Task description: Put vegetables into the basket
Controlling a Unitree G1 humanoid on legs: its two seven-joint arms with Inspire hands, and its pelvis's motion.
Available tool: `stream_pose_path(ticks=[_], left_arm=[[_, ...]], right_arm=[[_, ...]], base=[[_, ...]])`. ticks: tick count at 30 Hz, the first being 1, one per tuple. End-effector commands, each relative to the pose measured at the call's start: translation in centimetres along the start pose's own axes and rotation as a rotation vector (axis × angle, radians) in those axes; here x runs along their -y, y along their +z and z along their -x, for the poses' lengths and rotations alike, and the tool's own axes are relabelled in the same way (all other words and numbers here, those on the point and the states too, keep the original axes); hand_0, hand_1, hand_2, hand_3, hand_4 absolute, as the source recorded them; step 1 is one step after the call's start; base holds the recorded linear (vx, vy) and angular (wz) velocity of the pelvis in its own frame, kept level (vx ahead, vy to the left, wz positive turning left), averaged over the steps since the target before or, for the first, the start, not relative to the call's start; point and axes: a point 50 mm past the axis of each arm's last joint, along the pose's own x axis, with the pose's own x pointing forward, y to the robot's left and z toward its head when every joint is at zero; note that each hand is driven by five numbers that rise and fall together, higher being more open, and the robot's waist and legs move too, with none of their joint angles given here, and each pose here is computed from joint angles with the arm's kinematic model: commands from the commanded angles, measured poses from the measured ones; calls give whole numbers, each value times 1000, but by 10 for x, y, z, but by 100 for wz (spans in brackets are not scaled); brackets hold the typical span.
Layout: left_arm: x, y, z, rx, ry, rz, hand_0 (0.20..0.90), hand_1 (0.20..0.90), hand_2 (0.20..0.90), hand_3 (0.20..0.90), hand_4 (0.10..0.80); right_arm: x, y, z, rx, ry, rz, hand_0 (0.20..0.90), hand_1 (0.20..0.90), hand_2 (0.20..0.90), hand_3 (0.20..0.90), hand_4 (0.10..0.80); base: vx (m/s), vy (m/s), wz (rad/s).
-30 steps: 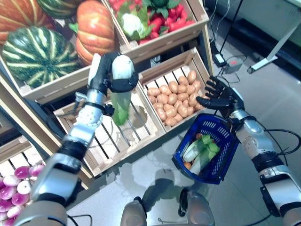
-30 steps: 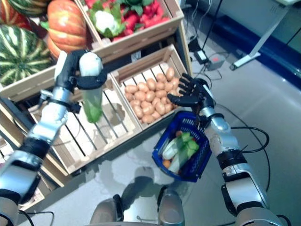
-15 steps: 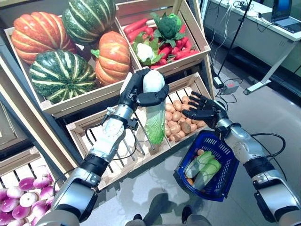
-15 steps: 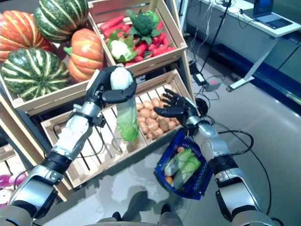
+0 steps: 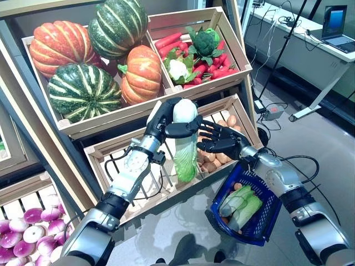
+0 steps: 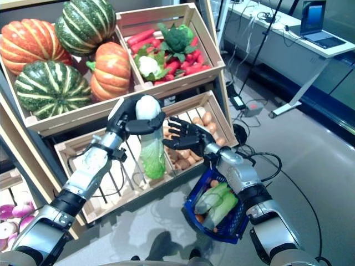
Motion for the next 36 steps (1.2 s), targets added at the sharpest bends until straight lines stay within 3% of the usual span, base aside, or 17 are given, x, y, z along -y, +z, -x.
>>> stream_pose_path(ticks=[1, 16, 22, 28, 36], left_arm=[[23, 44, -15, 244, -118, 47, 300, 300, 300, 300, 400], [50, 52, -19, 289, -267, 100, 300, 300, 300, 300, 400], [54, 53, -19, 291, -346, 158, 300, 300, 300, 300, 400], [57, 50, -16, 273, -456, 304, 300, 300, 300, 300, 400], [78, 44, -13, 275, -626, 670, 300, 300, 300, 300, 400]], right_arm=[[-34, 22, -15, 122, 198, -16, 900, 900, 900, 900, 800], [-58, 4, -26, -52, 391, -38, 900, 900, 900, 900, 800], [-70, 0, -23, -76, 611, -183, 900, 900, 900, 900, 800], [-68, 7, -16, -35, 824, -271, 900, 900, 900, 900, 800], [-76, 38, -15, 162, 1059, -390, 900, 900, 900, 900, 800]], base=[[0, 0, 0], [3, 8, 2], [-2, 6, 3], [14, 10, 7], [1, 2, 1]])
